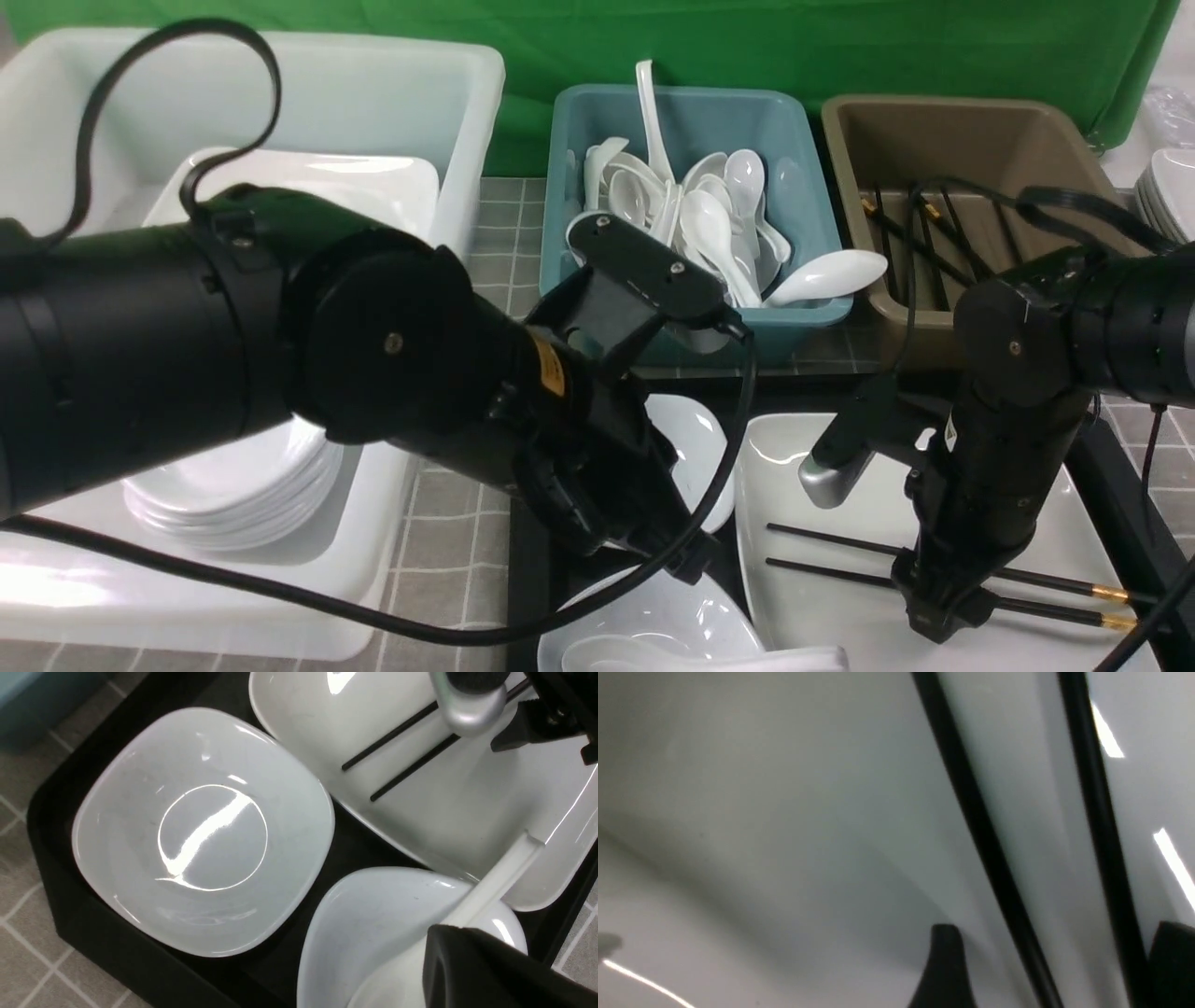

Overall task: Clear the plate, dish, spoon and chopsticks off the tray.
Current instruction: Use the right arm to grab a pair of chopsticks from the plate, then use the right arm to put the chopsticks into the small storage box on the right, then use the left arm to grab a soup spoon from the plate

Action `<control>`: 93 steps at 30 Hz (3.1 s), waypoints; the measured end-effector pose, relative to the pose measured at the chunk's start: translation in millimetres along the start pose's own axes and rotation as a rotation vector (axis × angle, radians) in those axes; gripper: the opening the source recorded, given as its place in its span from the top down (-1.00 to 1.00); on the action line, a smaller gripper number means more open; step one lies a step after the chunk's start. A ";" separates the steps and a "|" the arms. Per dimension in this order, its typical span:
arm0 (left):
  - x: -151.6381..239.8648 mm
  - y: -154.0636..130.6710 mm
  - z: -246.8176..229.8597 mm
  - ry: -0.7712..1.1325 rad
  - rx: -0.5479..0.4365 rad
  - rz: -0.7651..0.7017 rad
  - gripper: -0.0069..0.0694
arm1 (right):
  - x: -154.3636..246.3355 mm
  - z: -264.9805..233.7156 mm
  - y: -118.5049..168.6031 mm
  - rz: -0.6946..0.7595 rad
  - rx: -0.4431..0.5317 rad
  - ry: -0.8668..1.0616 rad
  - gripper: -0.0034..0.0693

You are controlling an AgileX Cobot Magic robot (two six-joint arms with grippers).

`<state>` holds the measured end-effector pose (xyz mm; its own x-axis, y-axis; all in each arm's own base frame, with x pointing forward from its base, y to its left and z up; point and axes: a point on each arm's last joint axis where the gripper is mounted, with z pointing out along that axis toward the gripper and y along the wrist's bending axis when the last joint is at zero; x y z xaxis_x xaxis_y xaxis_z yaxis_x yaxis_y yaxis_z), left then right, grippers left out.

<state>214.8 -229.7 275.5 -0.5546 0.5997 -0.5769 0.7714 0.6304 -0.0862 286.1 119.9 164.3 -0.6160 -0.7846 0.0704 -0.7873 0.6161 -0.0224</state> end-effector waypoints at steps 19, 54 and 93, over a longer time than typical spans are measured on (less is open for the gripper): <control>-21.1 4.5 -2.5 -0.233 -0.050 0.004 0.82 | 2.2 -24.0 1.4 0.037 -0.032 0.027 0.53; -74.8 8.2 -34.7 -0.625 -0.119 0.020 0.82 | -34.6 -99.1 -196.0 0.672 0.447 -1.007 0.26; -9.5 -13.8 54.1 0.165 0.054 0.234 0.02 | 169.7 -137.4 85.6 0.463 -0.177 -0.722 0.83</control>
<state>226.4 -270.8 238.2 -0.3995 0.8006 -0.4467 0.8974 0.4411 -0.0120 117.7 49.0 311.3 -0.7860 -0.2676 -0.5574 -0.4751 0.8383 0.2674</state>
